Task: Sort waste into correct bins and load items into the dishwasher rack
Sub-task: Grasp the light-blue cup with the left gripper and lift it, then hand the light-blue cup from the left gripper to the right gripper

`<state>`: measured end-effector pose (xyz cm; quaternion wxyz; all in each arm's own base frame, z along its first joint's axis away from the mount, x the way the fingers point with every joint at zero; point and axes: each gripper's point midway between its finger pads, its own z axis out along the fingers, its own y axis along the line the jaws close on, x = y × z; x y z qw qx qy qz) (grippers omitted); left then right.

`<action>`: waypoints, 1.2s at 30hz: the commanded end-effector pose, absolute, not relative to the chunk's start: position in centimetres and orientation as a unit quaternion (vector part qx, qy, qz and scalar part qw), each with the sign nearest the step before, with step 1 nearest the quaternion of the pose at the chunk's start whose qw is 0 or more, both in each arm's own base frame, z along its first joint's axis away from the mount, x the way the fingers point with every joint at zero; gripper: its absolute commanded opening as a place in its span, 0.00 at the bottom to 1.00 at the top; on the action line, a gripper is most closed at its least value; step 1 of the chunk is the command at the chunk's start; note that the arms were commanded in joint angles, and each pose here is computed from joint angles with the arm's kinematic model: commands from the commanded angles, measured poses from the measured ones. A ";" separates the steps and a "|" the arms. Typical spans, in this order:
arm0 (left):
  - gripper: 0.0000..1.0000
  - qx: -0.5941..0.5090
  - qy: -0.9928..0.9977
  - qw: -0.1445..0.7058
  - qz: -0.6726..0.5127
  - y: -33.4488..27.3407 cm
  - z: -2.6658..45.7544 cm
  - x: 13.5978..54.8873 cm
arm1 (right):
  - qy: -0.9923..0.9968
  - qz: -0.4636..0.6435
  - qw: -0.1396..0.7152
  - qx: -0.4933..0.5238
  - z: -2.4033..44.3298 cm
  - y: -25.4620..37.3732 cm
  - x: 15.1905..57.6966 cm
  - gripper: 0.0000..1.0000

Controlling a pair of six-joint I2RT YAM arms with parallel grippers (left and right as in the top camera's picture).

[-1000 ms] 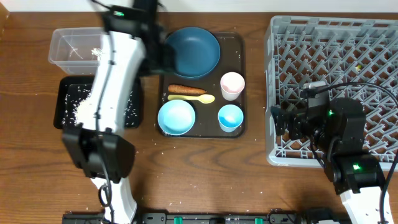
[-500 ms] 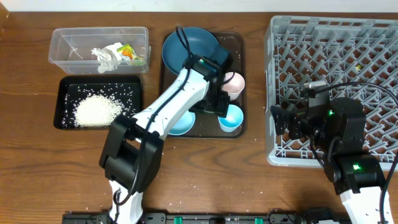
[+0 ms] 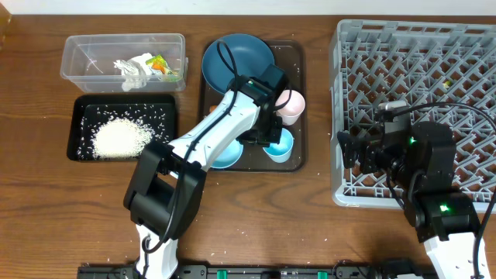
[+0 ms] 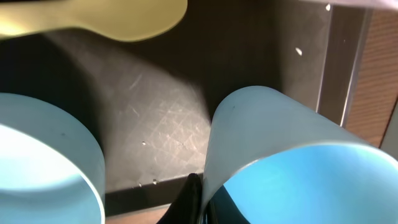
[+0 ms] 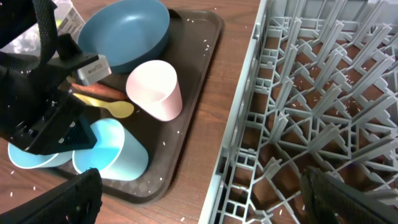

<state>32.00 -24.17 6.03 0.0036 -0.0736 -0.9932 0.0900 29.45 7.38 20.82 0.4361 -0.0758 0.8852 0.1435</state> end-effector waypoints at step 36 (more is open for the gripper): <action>0.06 -0.095 -0.747 0.027 0.658 -24.2 28.1 32.0 | 0.652 0.449 0.509 -0.337 29.2 20.3 30.9 0.91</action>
